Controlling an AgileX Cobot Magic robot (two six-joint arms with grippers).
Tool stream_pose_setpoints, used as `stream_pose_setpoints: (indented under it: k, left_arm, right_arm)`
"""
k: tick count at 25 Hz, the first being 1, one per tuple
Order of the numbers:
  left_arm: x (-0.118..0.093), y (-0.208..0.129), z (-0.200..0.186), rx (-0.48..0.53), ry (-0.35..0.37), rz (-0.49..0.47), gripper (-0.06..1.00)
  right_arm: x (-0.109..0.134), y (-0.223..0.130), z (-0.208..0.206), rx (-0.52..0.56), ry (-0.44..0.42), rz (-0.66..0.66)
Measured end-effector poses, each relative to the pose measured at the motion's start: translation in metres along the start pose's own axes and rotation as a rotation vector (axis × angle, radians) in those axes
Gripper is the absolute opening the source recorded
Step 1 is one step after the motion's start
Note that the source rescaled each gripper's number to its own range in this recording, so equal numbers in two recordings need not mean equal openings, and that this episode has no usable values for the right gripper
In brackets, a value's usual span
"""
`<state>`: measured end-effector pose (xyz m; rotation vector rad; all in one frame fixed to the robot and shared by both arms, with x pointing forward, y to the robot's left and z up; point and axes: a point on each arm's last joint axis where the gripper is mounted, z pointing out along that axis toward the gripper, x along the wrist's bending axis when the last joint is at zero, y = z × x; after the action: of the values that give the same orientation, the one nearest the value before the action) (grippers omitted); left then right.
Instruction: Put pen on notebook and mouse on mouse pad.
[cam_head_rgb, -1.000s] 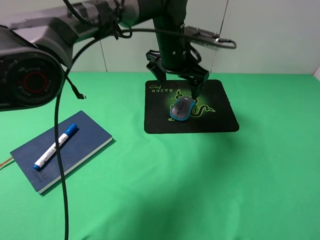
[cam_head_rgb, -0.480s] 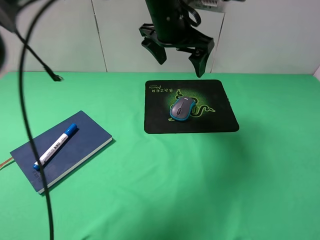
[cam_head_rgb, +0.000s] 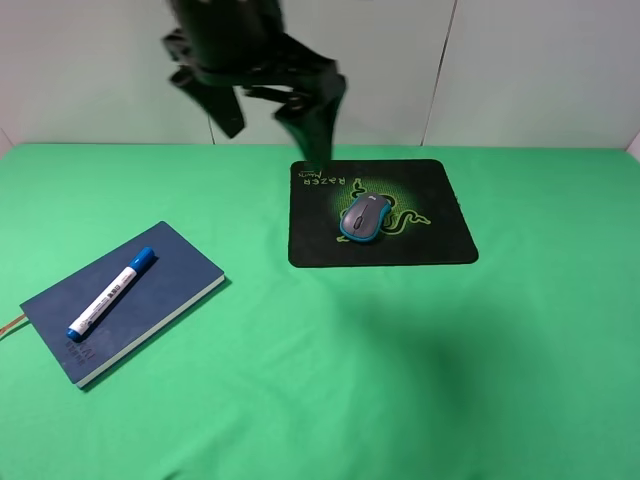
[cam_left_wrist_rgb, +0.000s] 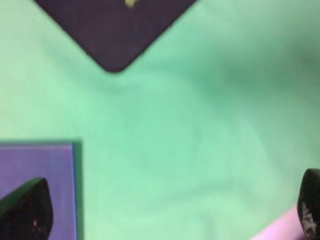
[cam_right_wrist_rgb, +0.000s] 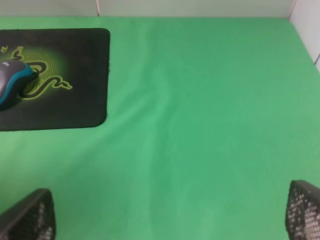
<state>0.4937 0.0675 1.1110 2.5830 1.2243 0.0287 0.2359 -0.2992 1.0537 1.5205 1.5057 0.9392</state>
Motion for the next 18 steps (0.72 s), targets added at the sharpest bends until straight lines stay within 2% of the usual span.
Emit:
stream_pose_setpoints:
  k: [5, 10, 18]
  left_arm:
    - [-0.001, -0.058, -0.034, -0.032, -0.001, 0.003, 0.97]
    - [-0.001, -0.119, -0.065, -0.107, -0.005, 0.01, 0.97]
    - [0.002, -0.202, -0.088, -0.241, -0.005, 0.024, 0.97]
  right_arm:
    - [0.0, 0.0, 0.0, 0.0, 0.0, 0.0]
    - [0.0, 0.0, 0.0, 0.0, 0.0, 0.0]
    - [0.0, 0.0, 0.0, 0.0, 0.0, 0.0]
